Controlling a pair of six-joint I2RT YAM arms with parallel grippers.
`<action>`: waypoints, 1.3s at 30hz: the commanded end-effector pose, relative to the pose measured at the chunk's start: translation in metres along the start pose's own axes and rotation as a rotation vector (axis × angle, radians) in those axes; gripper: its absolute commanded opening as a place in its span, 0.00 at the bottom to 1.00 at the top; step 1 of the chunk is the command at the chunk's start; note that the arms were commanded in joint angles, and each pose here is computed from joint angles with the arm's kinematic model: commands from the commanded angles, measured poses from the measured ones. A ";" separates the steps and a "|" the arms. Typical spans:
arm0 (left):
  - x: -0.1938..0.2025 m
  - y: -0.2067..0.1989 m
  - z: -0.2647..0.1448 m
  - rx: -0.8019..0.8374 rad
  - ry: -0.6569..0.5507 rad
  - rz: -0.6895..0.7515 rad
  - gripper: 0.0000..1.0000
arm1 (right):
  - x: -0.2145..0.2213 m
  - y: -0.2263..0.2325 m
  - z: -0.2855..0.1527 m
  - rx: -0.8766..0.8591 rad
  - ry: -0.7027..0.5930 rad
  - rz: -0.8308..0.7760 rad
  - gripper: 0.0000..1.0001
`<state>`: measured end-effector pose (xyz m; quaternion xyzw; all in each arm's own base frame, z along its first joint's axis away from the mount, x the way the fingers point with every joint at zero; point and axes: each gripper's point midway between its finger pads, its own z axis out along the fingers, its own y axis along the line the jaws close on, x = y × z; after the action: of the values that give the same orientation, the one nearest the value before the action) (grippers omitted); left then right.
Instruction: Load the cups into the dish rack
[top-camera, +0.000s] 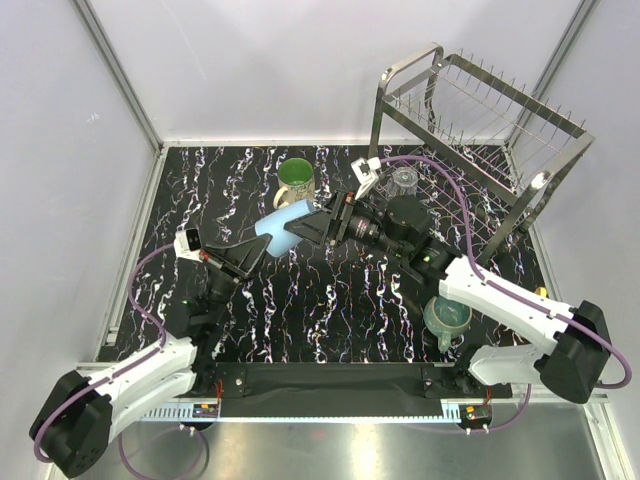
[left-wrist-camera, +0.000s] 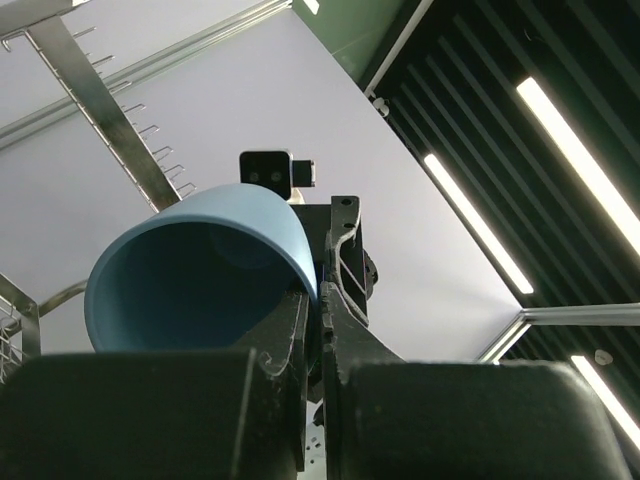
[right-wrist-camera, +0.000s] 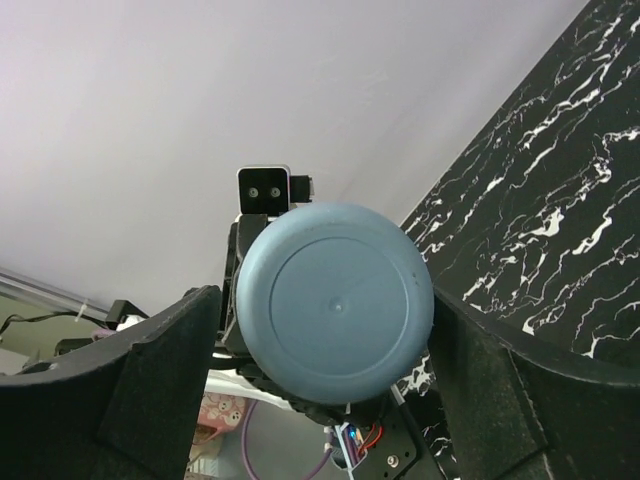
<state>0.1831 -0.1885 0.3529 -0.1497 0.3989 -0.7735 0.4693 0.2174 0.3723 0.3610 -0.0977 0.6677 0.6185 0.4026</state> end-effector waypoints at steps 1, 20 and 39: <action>-0.005 -0.047 -0.005 0.198 -0.029 -0.003 0.00 | -0.018 0.046 0.002 -0.157 -0.038 -0.013 0.87; 0.008 -0.053 -0.007 0.243 0.027 0.000 0.00 | -0.042 0.051 -0.003 -0.150 -0.160 -0.003 0.59; 0.038 0.022 -0.035 -0.062 0.196 0.153 0.91 | -0.050 -0.045 -0.048 0.384 -0.225 -0.236 0.00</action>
<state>0.1578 -0.2050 0.3224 -0.0876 0.4481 -0.7631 0.4574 0.2453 0.3212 0.3641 -0.0381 0.6907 0.5054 0.5157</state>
